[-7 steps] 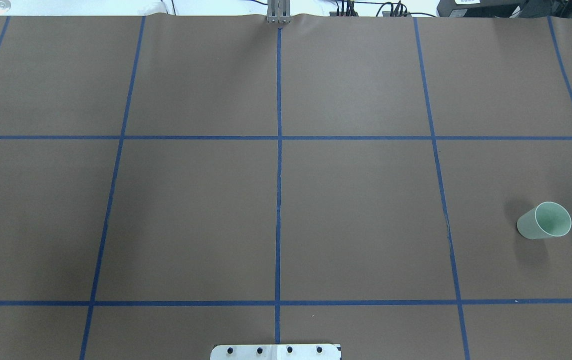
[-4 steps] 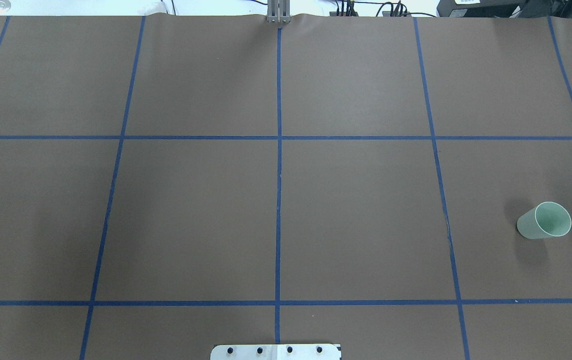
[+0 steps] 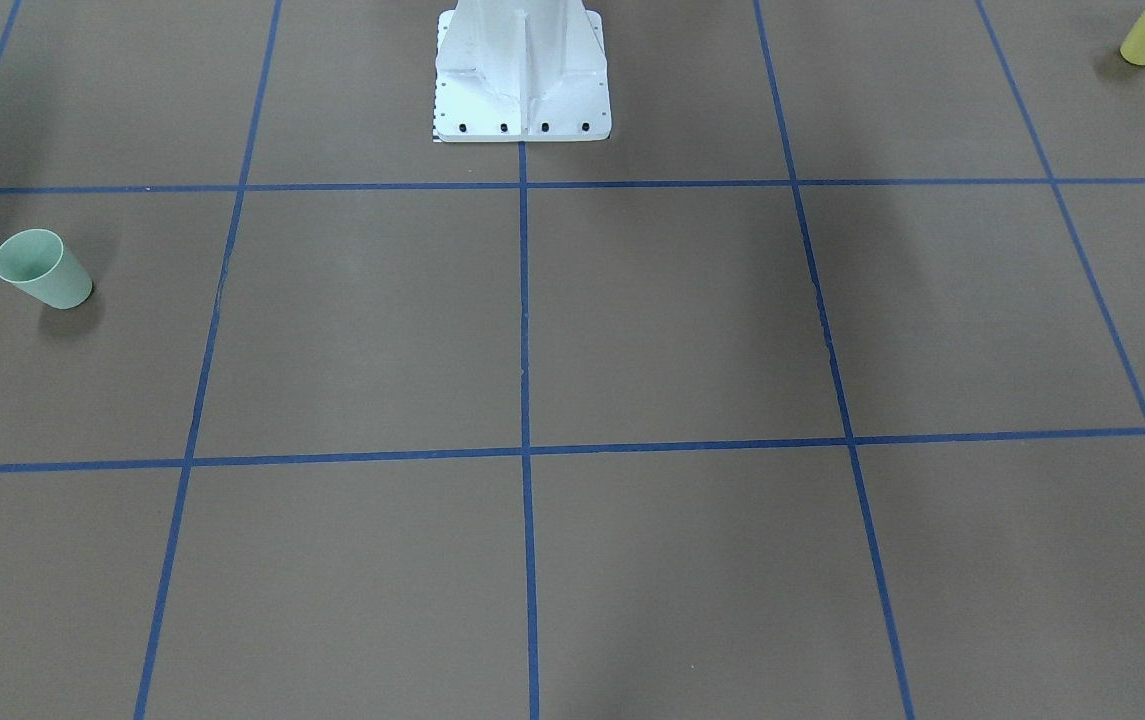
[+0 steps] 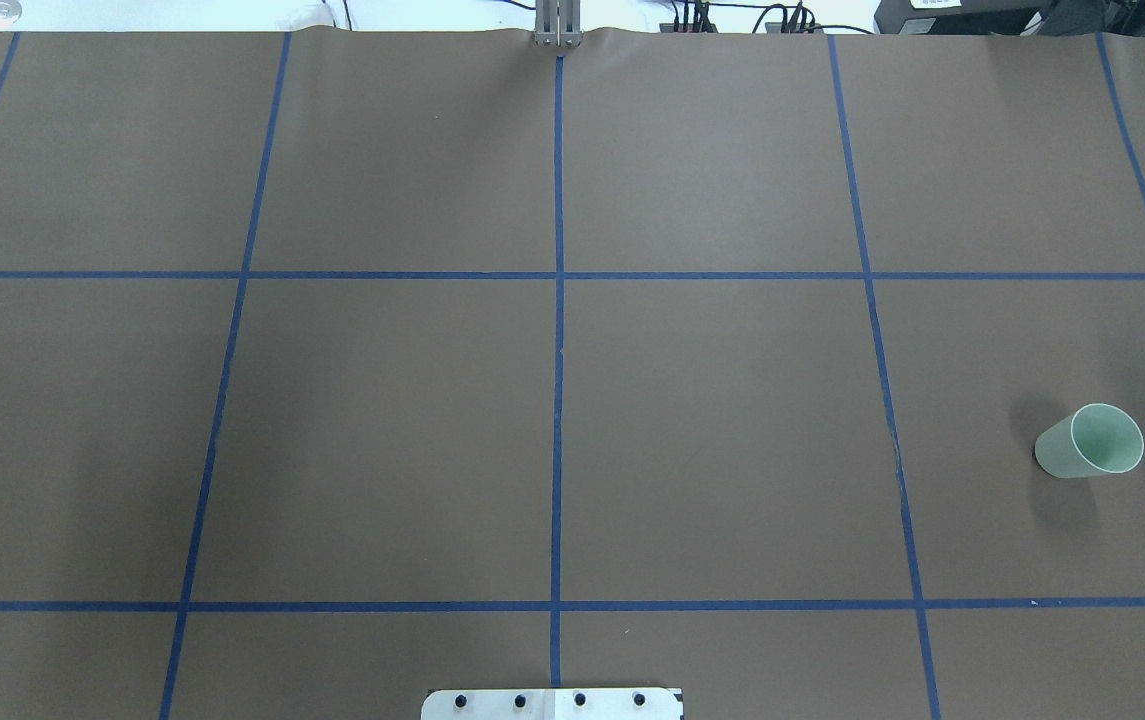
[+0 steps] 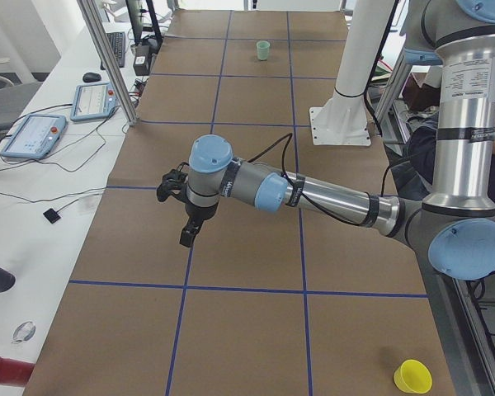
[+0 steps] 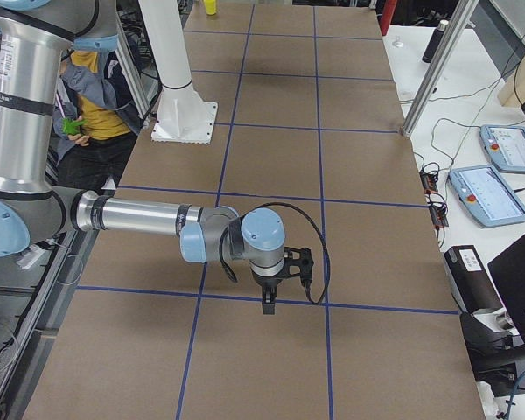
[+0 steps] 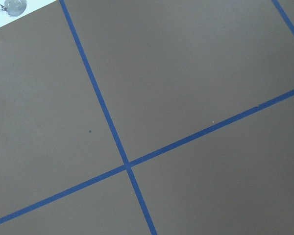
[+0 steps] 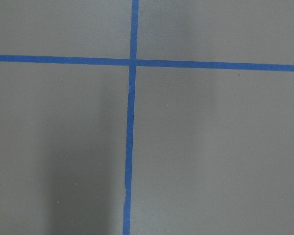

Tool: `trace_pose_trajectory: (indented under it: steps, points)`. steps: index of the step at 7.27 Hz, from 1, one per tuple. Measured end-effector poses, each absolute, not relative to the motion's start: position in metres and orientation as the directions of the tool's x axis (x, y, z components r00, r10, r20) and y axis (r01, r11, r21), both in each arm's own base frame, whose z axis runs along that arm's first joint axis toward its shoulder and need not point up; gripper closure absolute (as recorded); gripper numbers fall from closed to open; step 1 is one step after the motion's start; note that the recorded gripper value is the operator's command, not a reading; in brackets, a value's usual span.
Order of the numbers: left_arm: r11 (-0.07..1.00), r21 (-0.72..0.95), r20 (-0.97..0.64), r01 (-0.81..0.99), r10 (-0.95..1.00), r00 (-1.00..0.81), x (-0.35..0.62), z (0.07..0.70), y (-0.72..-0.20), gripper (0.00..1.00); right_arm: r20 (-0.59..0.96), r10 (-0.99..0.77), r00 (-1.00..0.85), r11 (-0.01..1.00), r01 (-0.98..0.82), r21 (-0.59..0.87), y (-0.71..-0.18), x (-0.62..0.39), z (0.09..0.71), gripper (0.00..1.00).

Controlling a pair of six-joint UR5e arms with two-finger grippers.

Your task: Transfer and stack yellow cup on green cup

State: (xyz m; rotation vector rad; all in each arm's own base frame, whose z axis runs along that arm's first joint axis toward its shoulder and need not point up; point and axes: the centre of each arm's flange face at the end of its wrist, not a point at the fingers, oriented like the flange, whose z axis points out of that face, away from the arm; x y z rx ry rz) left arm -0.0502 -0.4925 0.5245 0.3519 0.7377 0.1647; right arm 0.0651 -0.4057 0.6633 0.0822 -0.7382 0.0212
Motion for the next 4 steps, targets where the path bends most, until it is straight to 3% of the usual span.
trace_pose_trajectory:
  steps: [2,4]
  points:
    - [0.956,0.263,-0.643,0.129,0.074,0.762,-0.056,0.527,-0.473,0.0,0.674,-0.012,0.739,0.997,-0.045,0.068,-0.404,0.065,0.665,0.0]
    - [0.911,0.18,-0.576,0.37,-0.207,0.791,-0.07,0.528,-0.451,0.0,0.674,-0.005,0.739,0.998,-0.043,0.054,-0.4,0.065,0.671,0.0]
